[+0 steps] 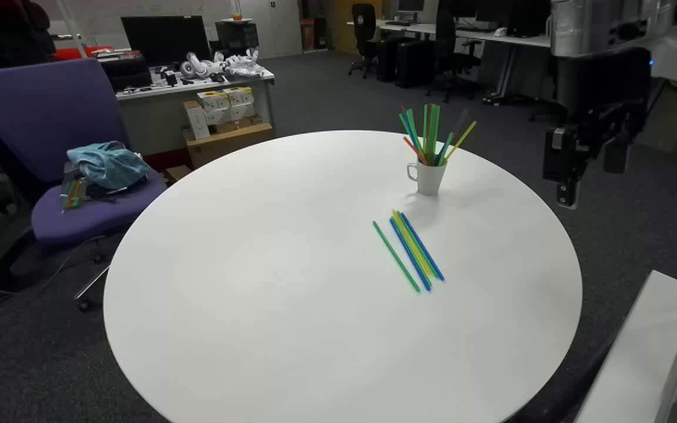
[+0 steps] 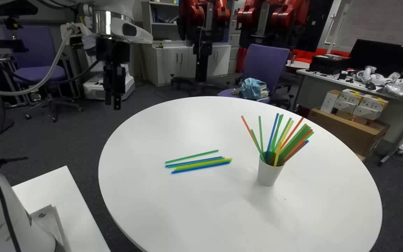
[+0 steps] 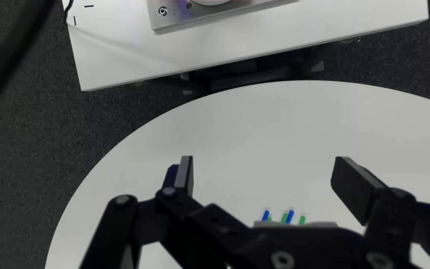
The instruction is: Put the straw inside the mug
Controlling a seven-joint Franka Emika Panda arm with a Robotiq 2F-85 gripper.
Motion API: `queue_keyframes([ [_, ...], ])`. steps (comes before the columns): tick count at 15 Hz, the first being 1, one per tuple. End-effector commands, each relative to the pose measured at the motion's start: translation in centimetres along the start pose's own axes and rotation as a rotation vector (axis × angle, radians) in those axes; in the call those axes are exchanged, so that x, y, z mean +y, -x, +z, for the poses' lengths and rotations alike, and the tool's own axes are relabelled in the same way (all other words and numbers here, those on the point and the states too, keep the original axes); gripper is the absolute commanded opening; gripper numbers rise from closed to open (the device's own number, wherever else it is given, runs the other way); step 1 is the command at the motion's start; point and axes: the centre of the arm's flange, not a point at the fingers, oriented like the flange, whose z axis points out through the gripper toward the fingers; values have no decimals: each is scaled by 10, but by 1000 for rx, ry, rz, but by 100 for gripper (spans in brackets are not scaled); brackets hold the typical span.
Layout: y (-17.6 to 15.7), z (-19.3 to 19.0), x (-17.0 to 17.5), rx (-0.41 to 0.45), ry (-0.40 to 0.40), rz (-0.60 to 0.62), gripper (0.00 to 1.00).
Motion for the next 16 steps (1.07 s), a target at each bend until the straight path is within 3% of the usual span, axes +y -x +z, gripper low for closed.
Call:
queue_keyframes([
  [1, 0, 0, 0, 0, 0, 0, 100],
  [8, 0, 0, 0, 0, 0, 0, 100],
  [16, -92, 21, -17, 102, -97, 134, 100],
])
